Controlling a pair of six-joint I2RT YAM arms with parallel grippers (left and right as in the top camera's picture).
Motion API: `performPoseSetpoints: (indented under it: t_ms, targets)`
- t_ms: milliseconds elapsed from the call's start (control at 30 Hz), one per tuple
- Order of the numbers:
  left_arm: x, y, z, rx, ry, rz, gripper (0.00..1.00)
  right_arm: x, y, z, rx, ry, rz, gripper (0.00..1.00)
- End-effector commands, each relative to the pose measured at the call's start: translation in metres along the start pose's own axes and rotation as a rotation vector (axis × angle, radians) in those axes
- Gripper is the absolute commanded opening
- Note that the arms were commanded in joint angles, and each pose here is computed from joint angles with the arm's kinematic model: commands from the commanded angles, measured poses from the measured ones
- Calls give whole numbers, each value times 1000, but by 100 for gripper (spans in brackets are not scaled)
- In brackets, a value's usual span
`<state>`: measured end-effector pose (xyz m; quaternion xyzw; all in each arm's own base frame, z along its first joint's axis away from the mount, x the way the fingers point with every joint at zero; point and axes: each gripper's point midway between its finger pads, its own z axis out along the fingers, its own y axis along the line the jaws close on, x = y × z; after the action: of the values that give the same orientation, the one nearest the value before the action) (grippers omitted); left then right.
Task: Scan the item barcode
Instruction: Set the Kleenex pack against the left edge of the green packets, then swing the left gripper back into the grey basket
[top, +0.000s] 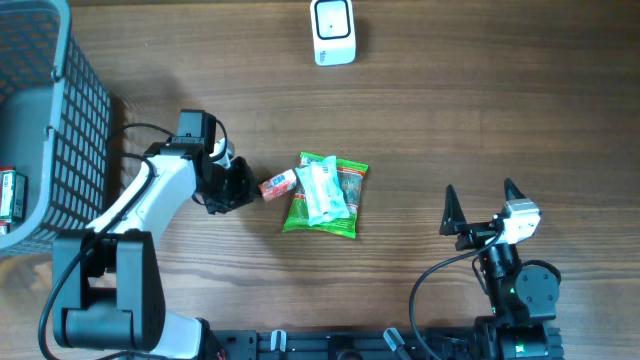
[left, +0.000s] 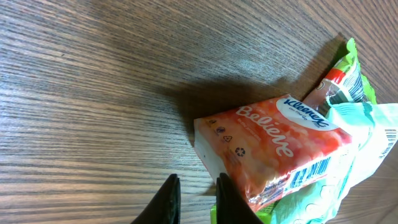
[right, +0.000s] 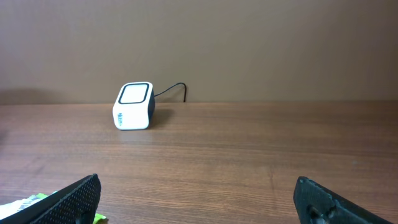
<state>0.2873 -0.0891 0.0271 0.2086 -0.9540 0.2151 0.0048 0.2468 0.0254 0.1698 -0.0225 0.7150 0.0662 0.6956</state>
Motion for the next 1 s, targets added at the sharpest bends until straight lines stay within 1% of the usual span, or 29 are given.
performPoseSetpoints:
  t_ms: [0, 133, 267, 333, 400, 500, 567, 600, 633, 667, 733, 767, 800, 867, 900, 967]
  targets:
    - [5, 0, 3, 9, 25, -7, 18, 0, -2, 0, 13, 0, -9, 99]
    - [11, 0, 2, 12, 49, -15, 18, 0, -3, 0, 13, 0, -9, 100]
    - [12, -4, -5, 7, 58, 9, 17, 0, -2, 0, 13, 0, -9, 100]
    - [9, -11, -17, 9, 52, 17, 20, 0, -2, 0, 13, 0, -9, 100]
    - [-3, -20, -38, -9, -4, 39, 25, 0, -2, 0, 13, 0, -9, 100]
    - [-27, -39, -82, -43, -122, 95, 29, 0, -2, 0, 13, 0, -9, 100]
    - [-41, -51, -109, -57, -193, 112, 36, 0, -2, 0, 13, 0, -9, 100]
    - [-49, -58, -124, -67, -238, 122, 41, 0, -2, 0, 13, 0, -8, 100]
    - [-65, -67, -148, -79, -324, 140, 47, 0, -2, 0, 13, 0, -9, 100]
    - [-77, -78, -172, -67, -397, 172, 50, 0, -2, 0, 13, 0, -9, 100]
    - [-97, -96, -223, -11, -531, 180, 53, 0, -2, 0, 13, 0, -9, 100]
    - [-108, -101, -254, 15, -611, 175, 57, 0, -2, 0, 13, 0, -9, 100]
    - [-119, -102, -289, 29, -707, 161, 65, 0, -2, 0, 13, 0, -9, 99]
    - [-136, -88, -348, 32, -870, 111, 72, 0, -2, 0, 13, 0, -9, 100]
    - [-142, -77, -372, 22, -934, 78, 79, 0, -2, 0, 13, 0, -9, 100]
    - [-153, -44, -403, -21, -1026, -2, 87, 0, -2, 0, 13, 0, -9, 100]
